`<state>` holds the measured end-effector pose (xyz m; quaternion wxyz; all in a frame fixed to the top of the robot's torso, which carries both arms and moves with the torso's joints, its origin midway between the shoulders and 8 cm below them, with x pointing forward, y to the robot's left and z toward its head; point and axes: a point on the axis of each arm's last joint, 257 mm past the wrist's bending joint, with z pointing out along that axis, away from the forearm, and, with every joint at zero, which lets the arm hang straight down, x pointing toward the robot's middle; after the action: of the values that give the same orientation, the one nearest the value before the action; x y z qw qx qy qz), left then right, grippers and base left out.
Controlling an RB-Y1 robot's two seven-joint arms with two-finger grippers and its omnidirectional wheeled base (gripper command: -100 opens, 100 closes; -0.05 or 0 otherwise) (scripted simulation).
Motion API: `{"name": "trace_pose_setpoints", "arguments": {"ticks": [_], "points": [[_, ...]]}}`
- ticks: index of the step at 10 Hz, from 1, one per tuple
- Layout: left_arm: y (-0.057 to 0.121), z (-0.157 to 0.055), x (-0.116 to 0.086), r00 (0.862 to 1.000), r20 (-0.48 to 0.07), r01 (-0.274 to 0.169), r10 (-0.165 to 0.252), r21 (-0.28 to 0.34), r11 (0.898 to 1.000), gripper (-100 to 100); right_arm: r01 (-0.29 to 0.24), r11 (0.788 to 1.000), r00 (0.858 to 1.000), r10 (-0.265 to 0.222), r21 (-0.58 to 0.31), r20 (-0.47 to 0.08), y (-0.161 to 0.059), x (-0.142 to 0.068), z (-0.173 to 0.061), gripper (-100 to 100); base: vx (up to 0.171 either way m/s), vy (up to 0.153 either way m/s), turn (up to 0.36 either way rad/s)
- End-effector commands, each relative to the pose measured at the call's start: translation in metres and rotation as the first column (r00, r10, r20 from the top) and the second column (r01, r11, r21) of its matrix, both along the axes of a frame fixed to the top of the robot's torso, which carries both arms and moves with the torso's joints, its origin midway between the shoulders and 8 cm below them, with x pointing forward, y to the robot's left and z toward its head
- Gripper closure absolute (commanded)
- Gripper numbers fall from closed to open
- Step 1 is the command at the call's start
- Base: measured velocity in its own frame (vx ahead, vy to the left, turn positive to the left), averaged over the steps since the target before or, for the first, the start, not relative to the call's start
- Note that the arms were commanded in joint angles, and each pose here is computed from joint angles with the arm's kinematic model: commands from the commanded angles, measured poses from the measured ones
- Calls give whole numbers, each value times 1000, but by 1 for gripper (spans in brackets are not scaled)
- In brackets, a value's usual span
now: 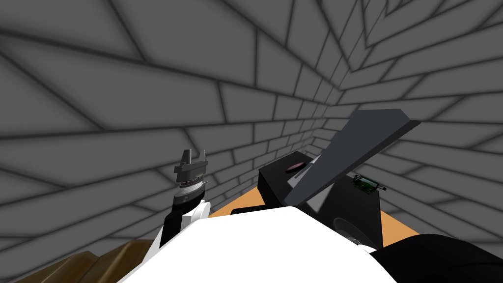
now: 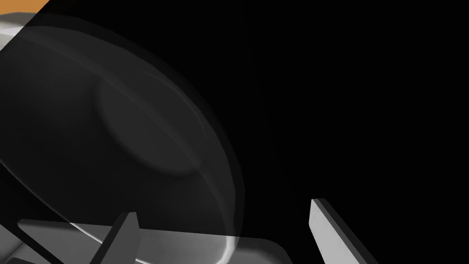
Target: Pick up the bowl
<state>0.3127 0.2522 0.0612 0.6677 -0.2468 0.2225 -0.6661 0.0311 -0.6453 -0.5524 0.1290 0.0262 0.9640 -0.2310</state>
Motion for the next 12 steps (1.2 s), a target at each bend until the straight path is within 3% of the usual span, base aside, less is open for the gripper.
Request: {"name": "trace_pose_setpoints", "arguments": {"ticks": [1, 2, 6, 7, 8, 11, 12], "points": [[0, 0, 0, 1000, 0, 0, 0, 0, 1000, 0, 0, 1000, 1000, 0, 0, 0, 0, 0, 0, -100, -13, -13, 42], [0, 0, 0, 1000, 0, 0, 0, 0, 1000, 0, 0, 1000, 1000, 0, -2, 0, 0, 0, 0, 100, 0, 0, 0], [0, 0, 0, 1000, 0, 0, 0, 0, 1000, 0, 1, 1000, 1000, -1, 1, 1, 1, 0, -1, 100, 0, 0, 0], [0, 0, 0, 1000, 0, 0, 0, 0, 1000, 0, 1, 1000, 1000, -1, 1, 1, 2, 0, -1, 0, 0, 0, 0], [0, 0, 0, 1000, 0, 0, 0, 0, 1000, 0, -6, 1000, 1000, 6, -3, 0, -6, -2, 7, 100, 31, 32, -114], [0, 0, 0, 1000, 0, 0, 0, 0, 1000, 0, -12, 1000, 1000, 12, -3, -1, -12, -2, 12, 100, 22, 31, -79], [0, 0, 0, 1000, 0, 0, 0, 0, 1000, 0, -12, 1000, 1000, 12, -3, -2, -12, -2, 12, 0, 0, 0, 0]]}}
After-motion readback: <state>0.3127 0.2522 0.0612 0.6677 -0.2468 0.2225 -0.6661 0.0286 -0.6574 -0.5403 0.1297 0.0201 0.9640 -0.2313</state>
